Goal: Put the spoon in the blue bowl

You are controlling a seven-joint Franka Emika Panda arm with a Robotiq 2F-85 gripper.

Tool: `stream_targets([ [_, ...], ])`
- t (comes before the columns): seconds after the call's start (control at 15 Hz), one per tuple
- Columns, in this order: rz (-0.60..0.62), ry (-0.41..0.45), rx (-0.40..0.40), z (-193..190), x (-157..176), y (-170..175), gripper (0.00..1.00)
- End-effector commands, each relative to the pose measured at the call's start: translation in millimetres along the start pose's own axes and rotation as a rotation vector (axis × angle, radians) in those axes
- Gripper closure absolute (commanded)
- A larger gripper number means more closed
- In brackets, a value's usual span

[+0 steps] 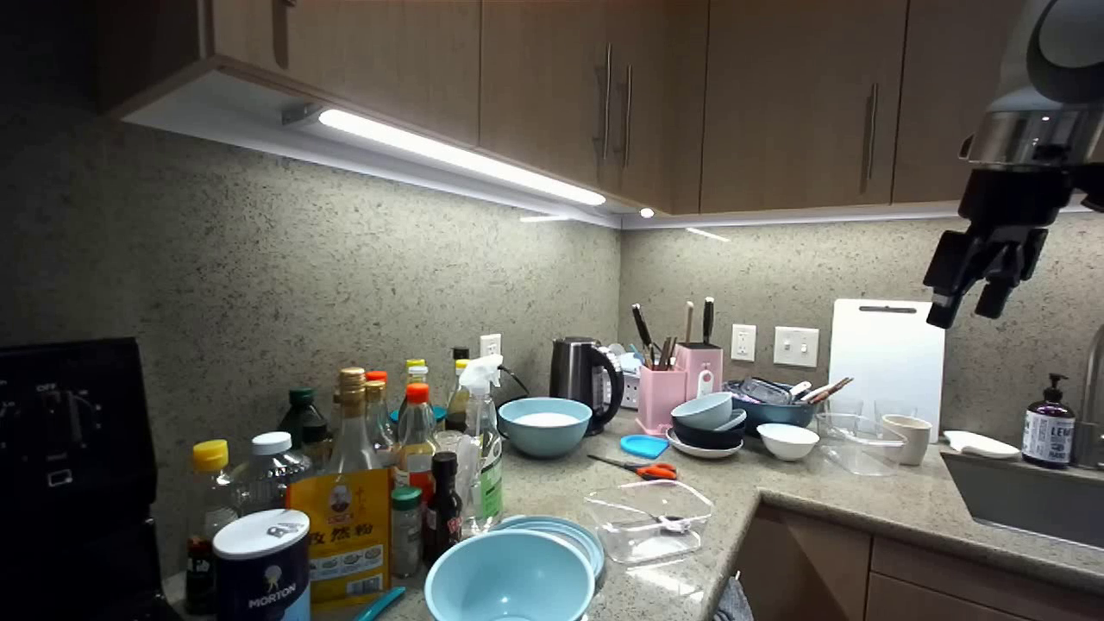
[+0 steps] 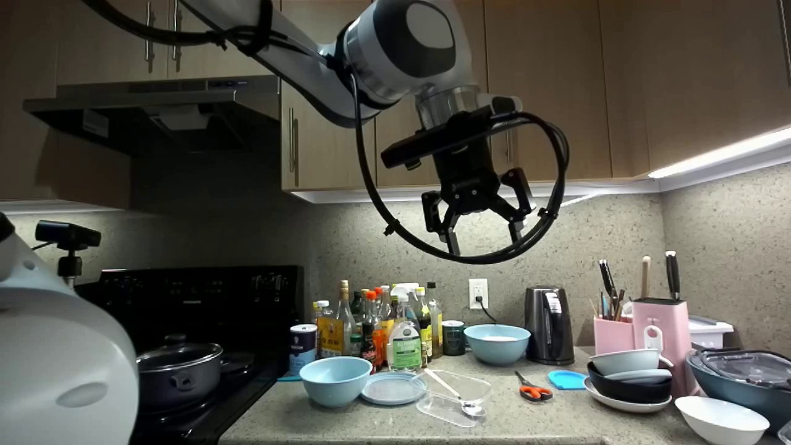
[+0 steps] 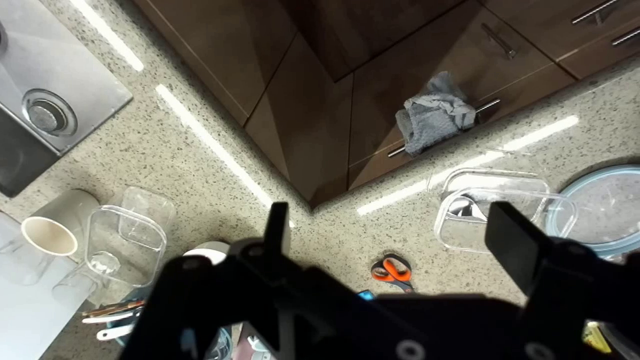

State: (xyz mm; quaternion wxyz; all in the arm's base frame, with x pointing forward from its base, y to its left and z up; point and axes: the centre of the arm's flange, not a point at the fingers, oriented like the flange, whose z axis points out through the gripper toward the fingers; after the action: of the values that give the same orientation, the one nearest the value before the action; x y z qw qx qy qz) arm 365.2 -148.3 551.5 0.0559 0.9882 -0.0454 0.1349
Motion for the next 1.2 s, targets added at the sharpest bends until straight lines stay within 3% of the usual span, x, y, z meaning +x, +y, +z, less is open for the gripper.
stream_targets([
  [0.0, -0.115, -0.031, 0.049, 10.5, 22.4, -14.5, 0.00],
  [0.4, -0.418, -0.030, 0.106, 16.7, 72.6, -112.2, 0.00],
  [0.53, -0.449, -0.036, 0.099, 14.0, 78.2, -135.1, 0.00],
  [0.6, -0.399, -0.025, 0.087, 16.2, 63.3, -128.2, 0.00],
  [0.87, -0.424, -0.030, 0.083, 18.0, 73.2, -141.1, 0.00],
  [1.13, -0.453, -0.063, 0.123, 55.2, 110.0, -148.8, 0.00],
])
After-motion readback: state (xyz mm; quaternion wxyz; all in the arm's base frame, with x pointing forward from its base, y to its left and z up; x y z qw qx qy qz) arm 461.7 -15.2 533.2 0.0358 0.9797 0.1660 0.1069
